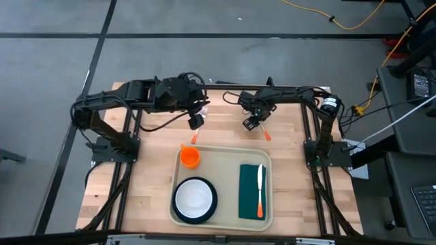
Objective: Set up tray
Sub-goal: Put the spoon on the napkin to the left of the knife
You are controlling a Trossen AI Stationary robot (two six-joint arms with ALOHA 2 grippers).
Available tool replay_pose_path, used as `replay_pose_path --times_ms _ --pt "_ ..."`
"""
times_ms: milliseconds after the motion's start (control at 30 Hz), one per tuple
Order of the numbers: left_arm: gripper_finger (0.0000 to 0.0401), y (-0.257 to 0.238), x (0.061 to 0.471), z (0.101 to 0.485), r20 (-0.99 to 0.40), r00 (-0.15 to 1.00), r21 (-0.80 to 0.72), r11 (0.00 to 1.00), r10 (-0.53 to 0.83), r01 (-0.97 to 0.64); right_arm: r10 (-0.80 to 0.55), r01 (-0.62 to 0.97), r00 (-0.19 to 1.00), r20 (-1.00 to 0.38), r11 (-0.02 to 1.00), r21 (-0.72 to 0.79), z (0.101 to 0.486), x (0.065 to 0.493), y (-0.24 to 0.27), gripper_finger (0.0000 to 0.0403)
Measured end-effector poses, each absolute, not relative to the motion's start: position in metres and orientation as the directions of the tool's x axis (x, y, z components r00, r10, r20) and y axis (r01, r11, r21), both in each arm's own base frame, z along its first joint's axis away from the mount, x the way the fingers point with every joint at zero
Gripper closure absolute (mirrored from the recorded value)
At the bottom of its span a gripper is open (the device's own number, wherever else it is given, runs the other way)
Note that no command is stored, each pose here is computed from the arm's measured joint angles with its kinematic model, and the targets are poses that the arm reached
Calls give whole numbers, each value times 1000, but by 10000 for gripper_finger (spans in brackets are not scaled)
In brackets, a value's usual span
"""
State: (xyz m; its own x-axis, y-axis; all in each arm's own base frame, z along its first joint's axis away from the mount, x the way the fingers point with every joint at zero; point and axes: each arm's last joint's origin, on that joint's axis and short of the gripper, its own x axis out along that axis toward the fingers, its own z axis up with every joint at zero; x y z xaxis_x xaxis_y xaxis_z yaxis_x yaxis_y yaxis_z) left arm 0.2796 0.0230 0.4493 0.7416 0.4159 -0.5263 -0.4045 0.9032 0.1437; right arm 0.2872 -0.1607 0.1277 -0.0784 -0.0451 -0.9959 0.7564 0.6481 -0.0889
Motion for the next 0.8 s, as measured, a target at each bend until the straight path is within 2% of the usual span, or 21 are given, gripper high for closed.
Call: replay_pose_path --times_ms 67,167,367,400,700,800 --pt "340 23 278 450 -529 741 144 904 414 -403 -30 757 -73 -997 649 -75 127 287 -160 219" --pt "340 22 274 450 -539 737 145 907 407 -395 -11 760 -61 -998 648 -54 126 288 -160 252" --pt "340 20 265 451 -578 736 141 932 352 -334 43 773 -26 -999 634 7 126 289 -159 374" --pt "340 20 263 450 -589 728 159 933 352 -322 49 775 -21 -999 632 15 126 289 -159 384" --pt "340 29 253 453 -595 715 217 930 367 -297 122 801 -11 -992 595 64 135 292 -150 388" --pt "340 34 244 457 -586 710 268 920 391 -286 192 801 27 -981 583 136 147 294 -137 388"
